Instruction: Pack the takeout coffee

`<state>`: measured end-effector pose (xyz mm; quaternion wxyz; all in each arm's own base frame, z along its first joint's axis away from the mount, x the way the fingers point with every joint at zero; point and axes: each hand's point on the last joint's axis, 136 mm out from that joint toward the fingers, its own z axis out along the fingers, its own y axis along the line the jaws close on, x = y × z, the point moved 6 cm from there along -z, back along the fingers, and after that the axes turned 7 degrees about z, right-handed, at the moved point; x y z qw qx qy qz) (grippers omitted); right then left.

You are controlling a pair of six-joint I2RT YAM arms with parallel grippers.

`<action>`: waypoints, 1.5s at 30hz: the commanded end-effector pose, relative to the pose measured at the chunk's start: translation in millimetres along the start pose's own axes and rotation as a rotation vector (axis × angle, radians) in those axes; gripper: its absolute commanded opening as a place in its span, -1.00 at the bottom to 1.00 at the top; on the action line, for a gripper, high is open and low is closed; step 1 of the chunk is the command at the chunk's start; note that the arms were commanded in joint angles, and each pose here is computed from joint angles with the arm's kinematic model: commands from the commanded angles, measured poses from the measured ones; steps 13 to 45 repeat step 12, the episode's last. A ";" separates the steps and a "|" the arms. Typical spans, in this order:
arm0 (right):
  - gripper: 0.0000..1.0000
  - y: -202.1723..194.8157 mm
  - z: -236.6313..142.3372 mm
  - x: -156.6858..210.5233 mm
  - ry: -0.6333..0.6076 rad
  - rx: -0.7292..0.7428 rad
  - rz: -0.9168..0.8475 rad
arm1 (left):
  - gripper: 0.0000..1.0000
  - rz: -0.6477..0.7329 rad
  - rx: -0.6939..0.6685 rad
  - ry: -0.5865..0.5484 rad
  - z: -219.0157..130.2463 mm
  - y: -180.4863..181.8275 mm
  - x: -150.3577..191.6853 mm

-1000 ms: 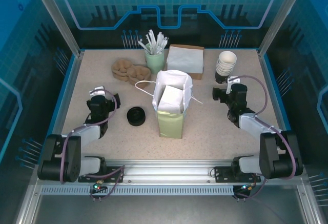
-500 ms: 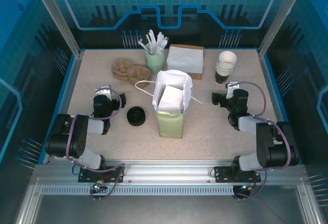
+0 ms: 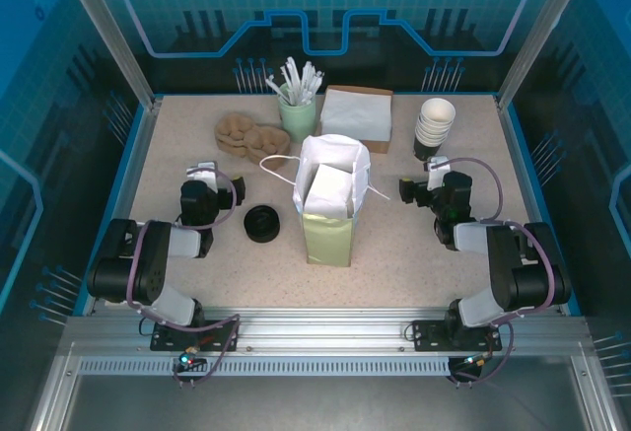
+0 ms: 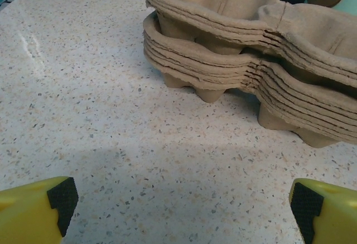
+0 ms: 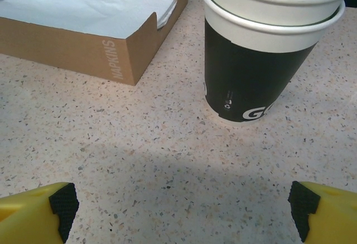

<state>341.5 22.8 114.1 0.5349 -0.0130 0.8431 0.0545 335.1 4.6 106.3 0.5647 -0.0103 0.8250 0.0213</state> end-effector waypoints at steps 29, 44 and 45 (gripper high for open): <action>1.00 3.6 -0.2 -3.5 -0.026 -0.022 -0.018 | 0.98 0.019 0.034 -0.028 2.7 -5.0 -9.0; 1.00 3.6 -0.2 -3.5 -0.026 -0.022 -0.018 | 0.98 0.019 0.034 -0.028 2.7 -5.0 -9.0; 1.00 3.6 -0.2 -3.5 -0.026 -0.022 -0.018 | 0.98 0.019 0.034 -0.028 2.7 -5.0 -9.0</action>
